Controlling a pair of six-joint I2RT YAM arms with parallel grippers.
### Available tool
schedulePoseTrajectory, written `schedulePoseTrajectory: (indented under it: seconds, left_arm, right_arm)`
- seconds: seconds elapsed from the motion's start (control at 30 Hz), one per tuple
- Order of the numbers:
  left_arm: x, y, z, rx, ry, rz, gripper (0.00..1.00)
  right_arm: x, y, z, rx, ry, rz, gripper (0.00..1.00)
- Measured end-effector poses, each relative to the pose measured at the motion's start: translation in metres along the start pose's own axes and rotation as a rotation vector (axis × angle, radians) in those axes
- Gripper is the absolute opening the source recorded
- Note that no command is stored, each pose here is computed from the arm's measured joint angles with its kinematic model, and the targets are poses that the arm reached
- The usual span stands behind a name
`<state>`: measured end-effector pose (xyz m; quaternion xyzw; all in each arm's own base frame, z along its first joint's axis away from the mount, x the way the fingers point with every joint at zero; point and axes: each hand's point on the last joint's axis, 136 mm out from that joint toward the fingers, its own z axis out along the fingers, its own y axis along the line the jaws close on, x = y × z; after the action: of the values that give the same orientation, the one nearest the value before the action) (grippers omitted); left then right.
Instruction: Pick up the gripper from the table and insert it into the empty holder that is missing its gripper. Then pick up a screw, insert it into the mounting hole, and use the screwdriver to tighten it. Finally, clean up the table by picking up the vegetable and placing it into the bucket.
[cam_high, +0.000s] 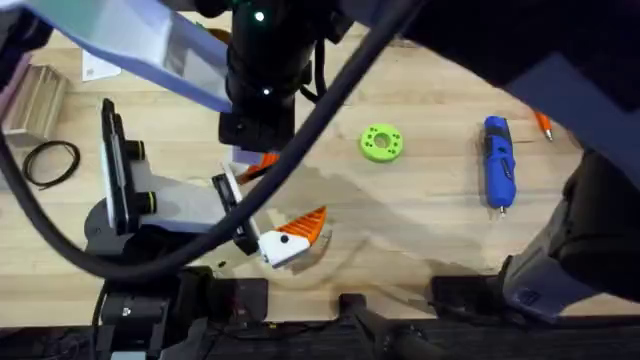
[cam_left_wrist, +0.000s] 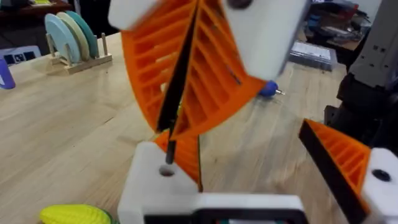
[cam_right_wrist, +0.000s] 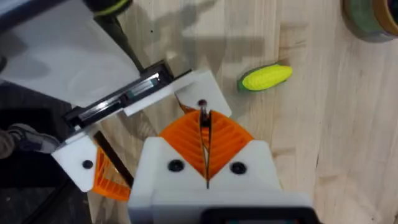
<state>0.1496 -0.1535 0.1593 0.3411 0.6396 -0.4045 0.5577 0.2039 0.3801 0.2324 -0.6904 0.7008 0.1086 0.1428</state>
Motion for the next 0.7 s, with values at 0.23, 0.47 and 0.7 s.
schedulePoseTrajectory:
  seconds: [0.23, 0.47, 0.7]
  left_arm:
    - [0.0, 0.0, 0.0, 0.0, 0.0, 0.0, 0.985]
    - [0.0, 0.0, 0.0, 0.0, 0.0, 0.0, 0.985]
    - [0.0, 0.0, 0.0, 0.0, 0.0, 0.0, 0.985]
  right_arm:
    - [0.0004, -0.0002, 0.0061, -0.009, 0.011, 0.002, 0.006]
    - [0.0006, -0.0001, 0.0072, -0.012, 0.013, 0.003, 0.006]
    - [0.0003, 0.0002, 0.0078, -0.014, 0.012, 0.003, 0.006]
